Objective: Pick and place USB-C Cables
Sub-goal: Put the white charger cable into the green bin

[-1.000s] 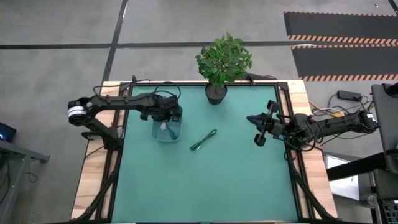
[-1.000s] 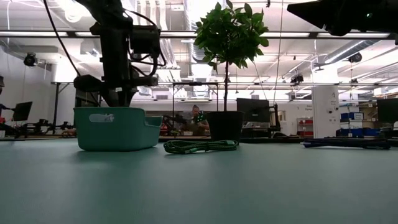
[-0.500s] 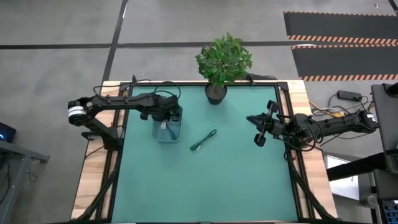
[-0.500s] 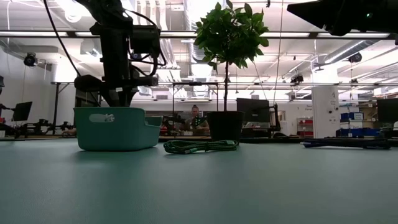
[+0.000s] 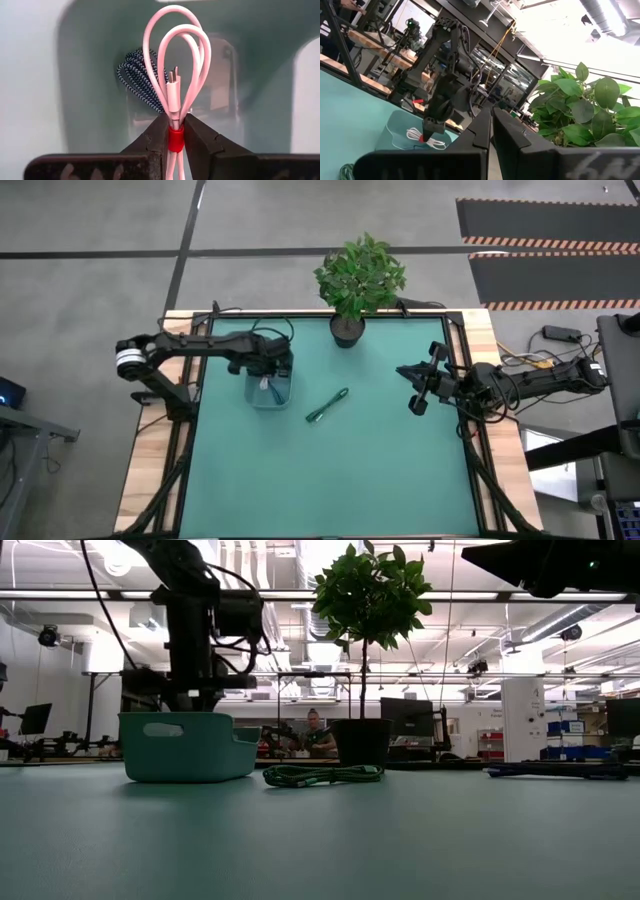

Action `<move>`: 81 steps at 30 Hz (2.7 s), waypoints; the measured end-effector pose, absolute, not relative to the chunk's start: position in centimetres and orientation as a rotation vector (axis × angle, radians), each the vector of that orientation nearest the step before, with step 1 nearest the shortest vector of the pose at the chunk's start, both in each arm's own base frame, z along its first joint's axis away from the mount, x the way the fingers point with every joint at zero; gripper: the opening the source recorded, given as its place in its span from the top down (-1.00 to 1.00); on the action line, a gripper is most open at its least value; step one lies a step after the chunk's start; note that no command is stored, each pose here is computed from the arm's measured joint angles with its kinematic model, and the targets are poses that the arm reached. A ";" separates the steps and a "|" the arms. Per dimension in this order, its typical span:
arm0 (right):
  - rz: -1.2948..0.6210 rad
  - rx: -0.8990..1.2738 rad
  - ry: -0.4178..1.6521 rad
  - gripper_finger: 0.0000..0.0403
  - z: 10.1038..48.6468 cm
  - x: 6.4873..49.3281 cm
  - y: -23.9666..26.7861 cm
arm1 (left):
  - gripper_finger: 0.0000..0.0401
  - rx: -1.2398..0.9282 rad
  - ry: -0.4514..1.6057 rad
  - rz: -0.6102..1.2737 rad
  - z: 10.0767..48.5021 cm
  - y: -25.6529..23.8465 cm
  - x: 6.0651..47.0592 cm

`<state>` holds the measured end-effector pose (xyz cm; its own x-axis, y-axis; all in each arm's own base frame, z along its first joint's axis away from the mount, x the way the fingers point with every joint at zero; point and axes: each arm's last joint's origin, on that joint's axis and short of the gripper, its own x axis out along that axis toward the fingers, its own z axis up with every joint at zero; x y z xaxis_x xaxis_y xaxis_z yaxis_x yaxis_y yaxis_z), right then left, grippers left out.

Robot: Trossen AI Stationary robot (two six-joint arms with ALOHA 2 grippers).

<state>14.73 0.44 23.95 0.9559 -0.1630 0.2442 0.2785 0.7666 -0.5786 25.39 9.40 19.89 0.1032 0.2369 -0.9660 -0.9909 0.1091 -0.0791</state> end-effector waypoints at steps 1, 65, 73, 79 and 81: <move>-0.241 -0.655 -0.184 0.95 23.9 14.7 0.4 | 0.84 -1.002 1.014 1.176 19.8 9.4 25.5; -0.239 -0.655 -0.178 0.95 23.9 14.7 0.4 | 0.84 -1.019 1.059 1.197 17.7 8.9 25.0; -0.239 -0.656 -0.177 0.95 23.9 14.7 0.4 | 0.84 -1.026 1.064 1.191 17.7 8.9 25.0; -0.239 -0.657 -0.176 0.95 23.9 14.7 0.4 | 0.82 -1.028 1.065 1.189 17.7 8.9 25.0; -0.239 -0.658 -0.175 0.95 23.9 14.8 0.4 | 0.78 -1.029 1.067 1.185 17.7 8.9 25.0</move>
<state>14.75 0.43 23.86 0.9579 -0.1635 0.2359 0.2740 0.7656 -0.5820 24.99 8.86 17.68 0.0670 0.1890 -0.9797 -0.9941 0.0963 -0.0494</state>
